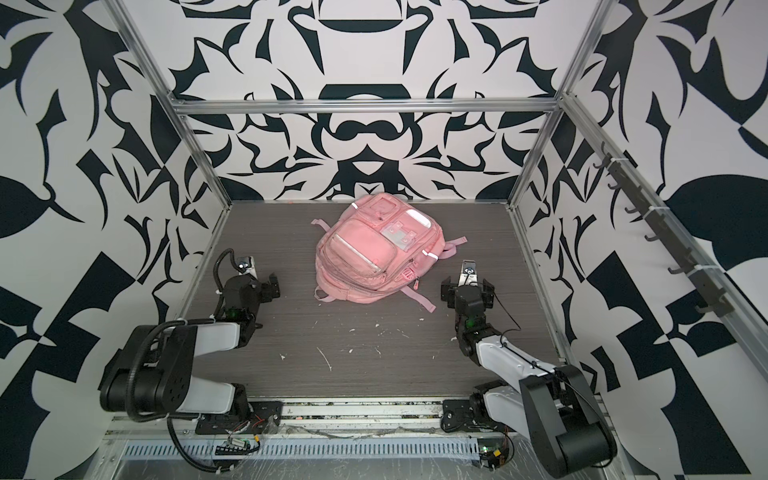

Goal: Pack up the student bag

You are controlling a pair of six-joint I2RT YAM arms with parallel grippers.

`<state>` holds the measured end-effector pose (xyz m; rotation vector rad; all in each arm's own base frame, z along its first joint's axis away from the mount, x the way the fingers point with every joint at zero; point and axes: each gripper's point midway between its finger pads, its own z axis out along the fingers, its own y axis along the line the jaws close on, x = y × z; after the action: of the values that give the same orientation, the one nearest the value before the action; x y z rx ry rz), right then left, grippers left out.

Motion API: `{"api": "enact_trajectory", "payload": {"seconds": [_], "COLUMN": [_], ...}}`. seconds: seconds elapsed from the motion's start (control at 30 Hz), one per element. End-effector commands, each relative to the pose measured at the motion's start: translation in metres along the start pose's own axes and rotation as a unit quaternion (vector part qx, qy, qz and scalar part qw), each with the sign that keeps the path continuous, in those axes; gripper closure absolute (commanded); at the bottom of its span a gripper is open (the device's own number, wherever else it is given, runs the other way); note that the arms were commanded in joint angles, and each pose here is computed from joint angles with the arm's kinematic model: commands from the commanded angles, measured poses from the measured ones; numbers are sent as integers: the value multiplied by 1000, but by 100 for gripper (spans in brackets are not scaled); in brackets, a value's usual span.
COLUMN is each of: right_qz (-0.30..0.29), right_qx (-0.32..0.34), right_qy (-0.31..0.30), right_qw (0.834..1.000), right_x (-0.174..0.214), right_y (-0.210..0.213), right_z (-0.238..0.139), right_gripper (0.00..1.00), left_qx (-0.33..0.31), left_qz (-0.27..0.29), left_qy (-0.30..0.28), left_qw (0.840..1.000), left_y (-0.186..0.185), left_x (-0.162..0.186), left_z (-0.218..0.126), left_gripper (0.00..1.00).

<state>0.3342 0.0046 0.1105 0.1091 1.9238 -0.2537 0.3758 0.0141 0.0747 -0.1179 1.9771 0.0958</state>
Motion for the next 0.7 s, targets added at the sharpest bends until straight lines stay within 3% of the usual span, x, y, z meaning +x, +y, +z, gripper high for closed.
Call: {"api": "enact_trajectory", "payload": {"seconds": [0.0, 0.07, 0.17, 0.33, 0.47, 0.67], "right_qz": [12, 5, -7, -40, -19, -14], "right_qx": [18, 16, 16, -47, -69, -44], "right_qy": [-61, -62, -65, -49, -27, -2], "right_qw": [998, 998, 998, 997, 997, 999], "right_x": [-26, -22, -16, -3, 6, 9], "right_y": [-5, -2, 2, 27, 23, 15], "right_z": [3, 8, 16, 35, 47, 55], "right_gripper": [1, 1, 1, 2, 2, 1], "left_qx": [103, 113, 110, 109, 110, 109], "left_qz": [13, 11, 15, 12, 12, 12], "left_qy": [-53, -9, -32, -26, -26, -26], "left_qw": [993, 993, 993, 994, 994, 994], "left_y": [-32, -36, -36, -35, -36, -35], "left_x": [-21, -14, -18, -17, -17, -17], "left_z": [1, 6, 7, 7, 7, 7], "left_gripper": [1, 1, 1, 1, 1, 1]}}
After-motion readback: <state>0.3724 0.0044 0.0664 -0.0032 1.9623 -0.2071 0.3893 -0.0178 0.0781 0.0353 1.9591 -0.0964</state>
